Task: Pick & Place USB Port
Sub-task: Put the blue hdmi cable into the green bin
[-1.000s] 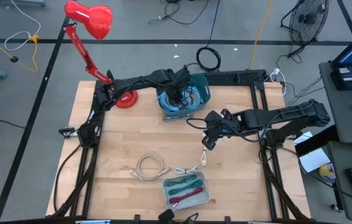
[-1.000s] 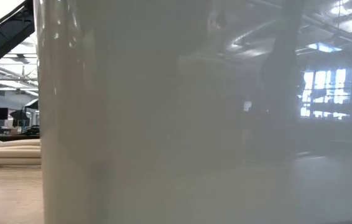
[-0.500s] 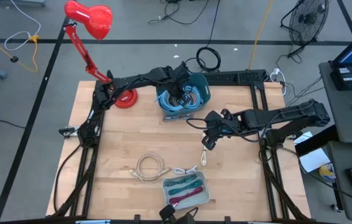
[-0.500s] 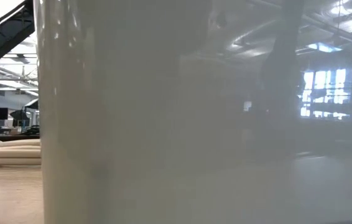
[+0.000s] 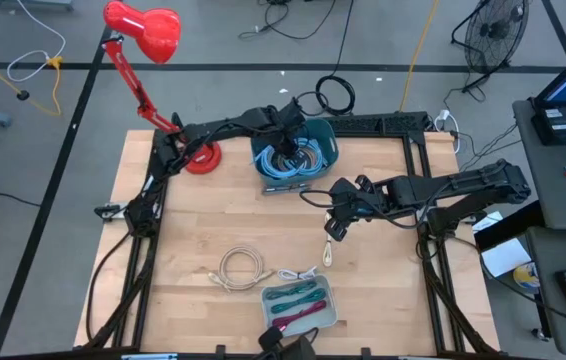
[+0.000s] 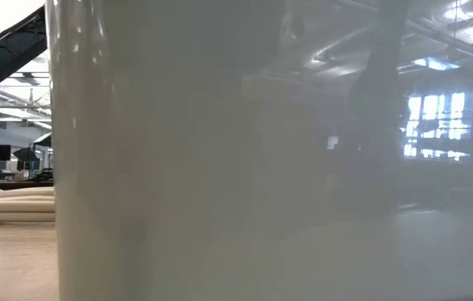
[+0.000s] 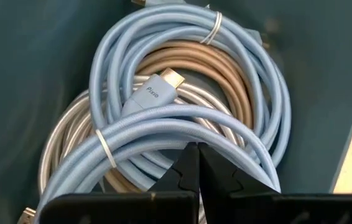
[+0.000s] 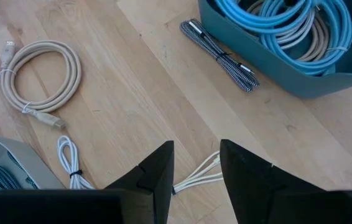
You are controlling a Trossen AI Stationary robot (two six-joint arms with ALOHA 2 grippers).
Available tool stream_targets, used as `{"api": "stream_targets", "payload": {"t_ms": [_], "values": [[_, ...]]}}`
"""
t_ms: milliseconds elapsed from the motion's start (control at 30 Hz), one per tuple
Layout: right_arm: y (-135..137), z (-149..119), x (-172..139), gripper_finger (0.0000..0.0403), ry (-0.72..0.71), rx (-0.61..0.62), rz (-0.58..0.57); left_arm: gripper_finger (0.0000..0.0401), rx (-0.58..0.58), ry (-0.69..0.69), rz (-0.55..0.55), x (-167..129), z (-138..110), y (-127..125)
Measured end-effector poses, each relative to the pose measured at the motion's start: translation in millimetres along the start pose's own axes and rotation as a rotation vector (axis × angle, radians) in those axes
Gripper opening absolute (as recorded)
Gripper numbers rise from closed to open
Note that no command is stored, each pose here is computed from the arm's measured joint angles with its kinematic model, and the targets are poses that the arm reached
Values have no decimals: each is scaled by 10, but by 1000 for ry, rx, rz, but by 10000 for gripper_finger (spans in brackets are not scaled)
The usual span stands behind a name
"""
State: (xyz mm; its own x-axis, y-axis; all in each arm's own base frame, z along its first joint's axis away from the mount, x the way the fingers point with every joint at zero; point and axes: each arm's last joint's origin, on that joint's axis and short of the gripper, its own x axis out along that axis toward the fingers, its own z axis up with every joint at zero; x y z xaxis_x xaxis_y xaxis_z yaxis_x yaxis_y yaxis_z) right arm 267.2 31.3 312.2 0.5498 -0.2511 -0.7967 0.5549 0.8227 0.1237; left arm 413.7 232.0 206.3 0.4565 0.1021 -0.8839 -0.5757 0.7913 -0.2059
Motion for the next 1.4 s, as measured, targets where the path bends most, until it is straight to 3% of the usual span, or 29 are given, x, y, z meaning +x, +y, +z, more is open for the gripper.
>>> {"api": "stream_targets", "payload": {"t_ms": [433,867,1167,1400], "values": [[0,-1,0,121,1,0,0,0,9,-52,-8,6,48,-25],[-1,-3,3,121,2,1,0,0,-18,-85,-5,-15,100,106],[-12,-130,165,121,47,9,31,0,16,77,-26,-8,-60,67],[-26,-173,213,121,45,26,34,0,61,41,-8,9,-44,-21]]}}
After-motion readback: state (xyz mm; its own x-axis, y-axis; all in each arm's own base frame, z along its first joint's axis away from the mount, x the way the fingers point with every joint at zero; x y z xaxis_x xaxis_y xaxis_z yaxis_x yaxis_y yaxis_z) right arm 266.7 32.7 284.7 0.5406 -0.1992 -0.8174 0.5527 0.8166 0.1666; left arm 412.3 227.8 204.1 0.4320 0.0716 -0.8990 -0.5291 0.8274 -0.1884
